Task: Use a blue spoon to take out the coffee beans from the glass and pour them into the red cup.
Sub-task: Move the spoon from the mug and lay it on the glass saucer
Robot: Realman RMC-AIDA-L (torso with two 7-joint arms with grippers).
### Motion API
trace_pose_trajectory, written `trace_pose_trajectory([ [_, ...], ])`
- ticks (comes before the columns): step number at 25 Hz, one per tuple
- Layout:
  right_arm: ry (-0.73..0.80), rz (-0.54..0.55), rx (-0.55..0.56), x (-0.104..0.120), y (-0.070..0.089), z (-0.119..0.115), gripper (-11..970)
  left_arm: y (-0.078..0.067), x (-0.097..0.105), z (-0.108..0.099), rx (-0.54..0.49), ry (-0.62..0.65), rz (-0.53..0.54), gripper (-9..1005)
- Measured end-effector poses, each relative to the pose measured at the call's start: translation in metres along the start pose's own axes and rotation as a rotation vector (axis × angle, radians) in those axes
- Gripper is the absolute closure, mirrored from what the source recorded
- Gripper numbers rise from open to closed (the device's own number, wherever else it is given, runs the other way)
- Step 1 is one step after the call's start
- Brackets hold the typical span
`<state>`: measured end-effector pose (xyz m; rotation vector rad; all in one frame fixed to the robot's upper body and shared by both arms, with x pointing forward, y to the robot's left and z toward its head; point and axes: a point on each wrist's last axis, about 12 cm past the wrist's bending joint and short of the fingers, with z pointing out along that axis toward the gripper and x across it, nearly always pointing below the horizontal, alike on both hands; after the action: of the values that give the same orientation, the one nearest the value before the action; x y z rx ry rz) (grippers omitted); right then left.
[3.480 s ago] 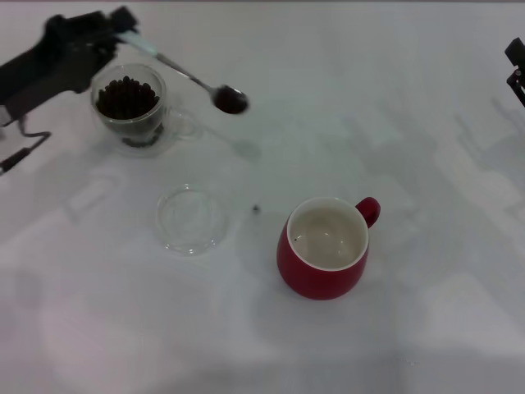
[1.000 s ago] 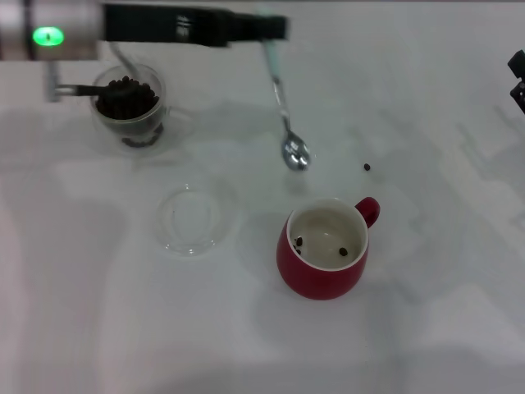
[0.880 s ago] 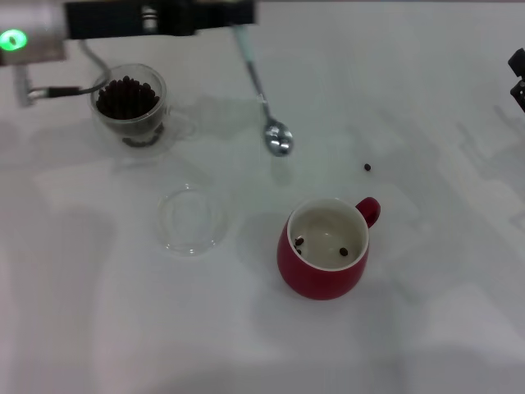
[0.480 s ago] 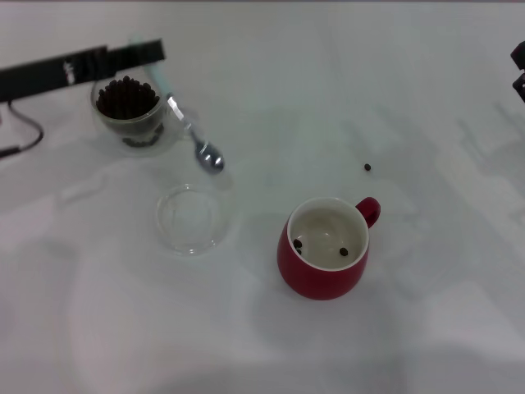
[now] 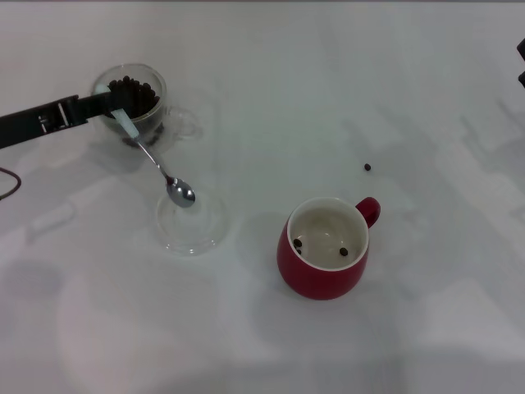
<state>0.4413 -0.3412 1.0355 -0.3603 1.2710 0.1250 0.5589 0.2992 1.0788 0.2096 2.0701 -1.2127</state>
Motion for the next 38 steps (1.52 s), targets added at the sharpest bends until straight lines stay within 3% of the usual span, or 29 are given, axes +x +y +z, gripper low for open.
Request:
trace_pose_trajectory([
  [12, 0.0, -0.001, 0.002, 0.0, 0.0, 0.0, 282, 0.007, 0.028, 0.015, -0.052, 0.075, -0.064, 861],
  [29, 0.006, 0.0, -0.003, 0.001, 0.0, 0.001, 281, 0.004, 0.042, 0.026, -0.037, 0.1, -0.078, 850],
  [38, 0.007, 0.001, -0.007, 0.001, 0.001, 0.001, 282, 0.016, 0.041, 0.006, -0.101, 0.039, -0.083, 583],
])
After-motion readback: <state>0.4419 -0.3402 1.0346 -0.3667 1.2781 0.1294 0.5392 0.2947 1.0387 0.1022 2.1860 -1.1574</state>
